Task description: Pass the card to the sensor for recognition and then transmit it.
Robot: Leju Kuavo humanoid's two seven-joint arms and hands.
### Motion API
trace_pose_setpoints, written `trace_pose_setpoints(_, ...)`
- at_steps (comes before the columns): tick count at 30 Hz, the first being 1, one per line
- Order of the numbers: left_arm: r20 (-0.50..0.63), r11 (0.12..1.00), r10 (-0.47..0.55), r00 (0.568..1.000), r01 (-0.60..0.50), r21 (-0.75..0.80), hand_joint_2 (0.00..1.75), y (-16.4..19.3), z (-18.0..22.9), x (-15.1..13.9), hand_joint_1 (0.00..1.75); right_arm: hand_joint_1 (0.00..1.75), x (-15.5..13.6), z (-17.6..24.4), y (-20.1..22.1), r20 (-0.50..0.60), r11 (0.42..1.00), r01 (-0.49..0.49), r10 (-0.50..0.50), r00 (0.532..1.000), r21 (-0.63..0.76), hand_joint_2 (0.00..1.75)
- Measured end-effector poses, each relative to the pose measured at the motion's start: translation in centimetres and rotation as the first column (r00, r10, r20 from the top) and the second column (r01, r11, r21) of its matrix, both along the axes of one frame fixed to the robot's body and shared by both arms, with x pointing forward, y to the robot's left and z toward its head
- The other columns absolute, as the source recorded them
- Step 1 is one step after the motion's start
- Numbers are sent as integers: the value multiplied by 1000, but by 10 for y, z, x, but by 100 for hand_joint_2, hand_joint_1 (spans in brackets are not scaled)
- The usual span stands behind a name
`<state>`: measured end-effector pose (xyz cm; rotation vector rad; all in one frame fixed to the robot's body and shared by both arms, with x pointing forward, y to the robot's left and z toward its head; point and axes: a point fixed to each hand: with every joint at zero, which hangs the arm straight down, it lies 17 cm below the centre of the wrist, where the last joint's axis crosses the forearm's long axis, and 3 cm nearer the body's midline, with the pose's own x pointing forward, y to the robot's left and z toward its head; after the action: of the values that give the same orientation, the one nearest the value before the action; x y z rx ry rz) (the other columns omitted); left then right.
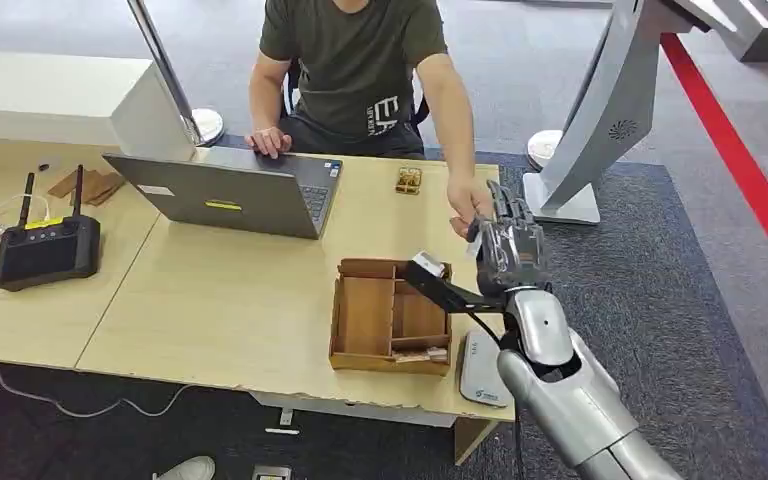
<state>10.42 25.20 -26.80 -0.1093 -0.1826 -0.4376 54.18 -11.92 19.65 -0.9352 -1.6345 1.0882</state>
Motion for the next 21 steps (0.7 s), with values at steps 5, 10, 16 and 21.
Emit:
trace_pose_setpoints(5,0,1000,-2,1000,2,1,175,0,0,0,0,175,0,-2,0,-3,1000,2,-2,1000,-6,175)
trace_pose_setpoints(10,0,1000,-4,1000,4,1,175,0,0,-1,0,175,-1,0,2,7,1000,-8,8,1000,-4,175)
trace_pose_setpoints(16,12,1000,18,1000,-18,10,175,2,-2,-3,0,175,-17,14,-2,73,988,-15,4,997,151,175)
trace_pose_setpoints(21,18,998,49,999,-50,25,175,6,-5,-14,0,175,-55,5,-25,102,946,-14,-20,995,323,175)
